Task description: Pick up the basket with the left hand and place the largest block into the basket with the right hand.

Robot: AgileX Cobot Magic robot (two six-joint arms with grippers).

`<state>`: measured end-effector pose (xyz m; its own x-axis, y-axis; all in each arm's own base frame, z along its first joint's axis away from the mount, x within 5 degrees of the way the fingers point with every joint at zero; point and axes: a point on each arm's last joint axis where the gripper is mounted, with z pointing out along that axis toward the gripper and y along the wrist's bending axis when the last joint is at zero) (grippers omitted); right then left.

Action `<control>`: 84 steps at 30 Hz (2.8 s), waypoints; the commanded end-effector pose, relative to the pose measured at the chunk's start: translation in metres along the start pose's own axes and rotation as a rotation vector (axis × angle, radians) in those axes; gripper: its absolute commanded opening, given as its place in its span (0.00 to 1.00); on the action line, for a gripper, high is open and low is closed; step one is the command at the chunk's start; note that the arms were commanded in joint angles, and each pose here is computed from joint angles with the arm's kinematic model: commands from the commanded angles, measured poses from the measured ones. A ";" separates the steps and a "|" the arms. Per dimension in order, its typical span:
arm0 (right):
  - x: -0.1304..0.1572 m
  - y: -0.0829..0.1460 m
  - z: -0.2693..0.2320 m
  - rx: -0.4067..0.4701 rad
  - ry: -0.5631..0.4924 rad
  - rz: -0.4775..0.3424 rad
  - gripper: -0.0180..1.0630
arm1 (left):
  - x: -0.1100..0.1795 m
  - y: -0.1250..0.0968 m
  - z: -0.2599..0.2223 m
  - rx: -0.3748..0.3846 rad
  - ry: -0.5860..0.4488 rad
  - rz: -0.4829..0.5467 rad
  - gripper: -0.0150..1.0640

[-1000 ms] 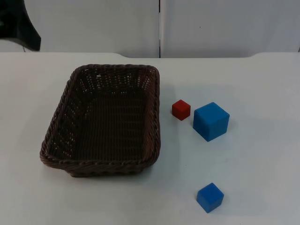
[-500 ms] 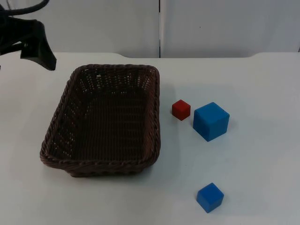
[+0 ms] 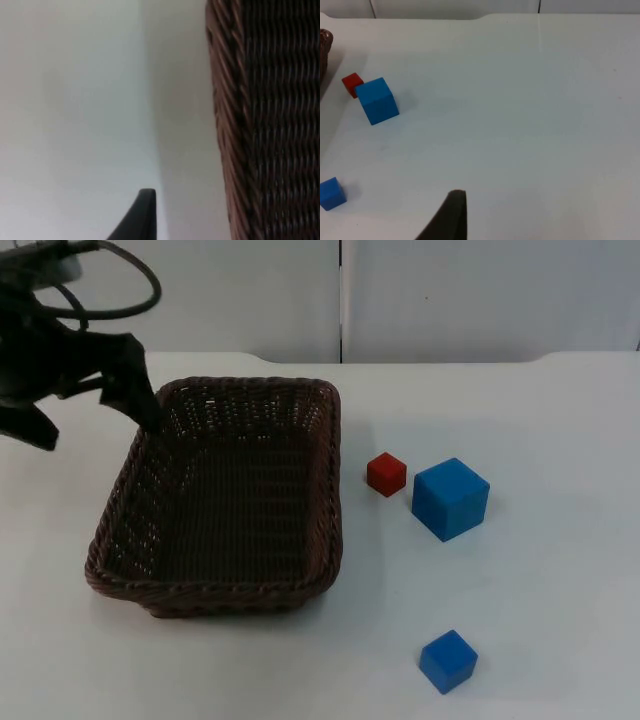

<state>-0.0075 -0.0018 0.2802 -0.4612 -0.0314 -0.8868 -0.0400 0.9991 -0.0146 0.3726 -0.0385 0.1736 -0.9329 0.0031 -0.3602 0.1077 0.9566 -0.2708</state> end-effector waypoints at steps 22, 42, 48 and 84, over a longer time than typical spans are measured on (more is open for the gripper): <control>0.000 -0.001 0.000 0.012 -0.004 -0.016 0.99 | -0.001 0.011 0.069 0.065 0.073 -0.100 0.91; 0.000 -0.002 0.000 0.030 -0.004 -0.026 0.99 | -0.003 0.013 0.081 0.027 0.031 -0.087 0.91; 0.000 -0.003 0.000 0.039 -0.004 -0.030 0.99 | -0.002 0.008 0.087 0.026 0.028 -0.083 0.91; 0.000 -0.003 0.000 0.038 -0.005 -0.030 0.99 | -0.010 -0.021 0.017 0.137 0.037 -0.076 0.01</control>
<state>-0.0074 -0.0046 0.2803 -0.4607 -0.0478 -0.8863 -0.0201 0.9989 -0.0434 0.3881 -0.0609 0.1560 -0.9551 -0.0399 -0.2936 0.0832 0.9149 -0.3949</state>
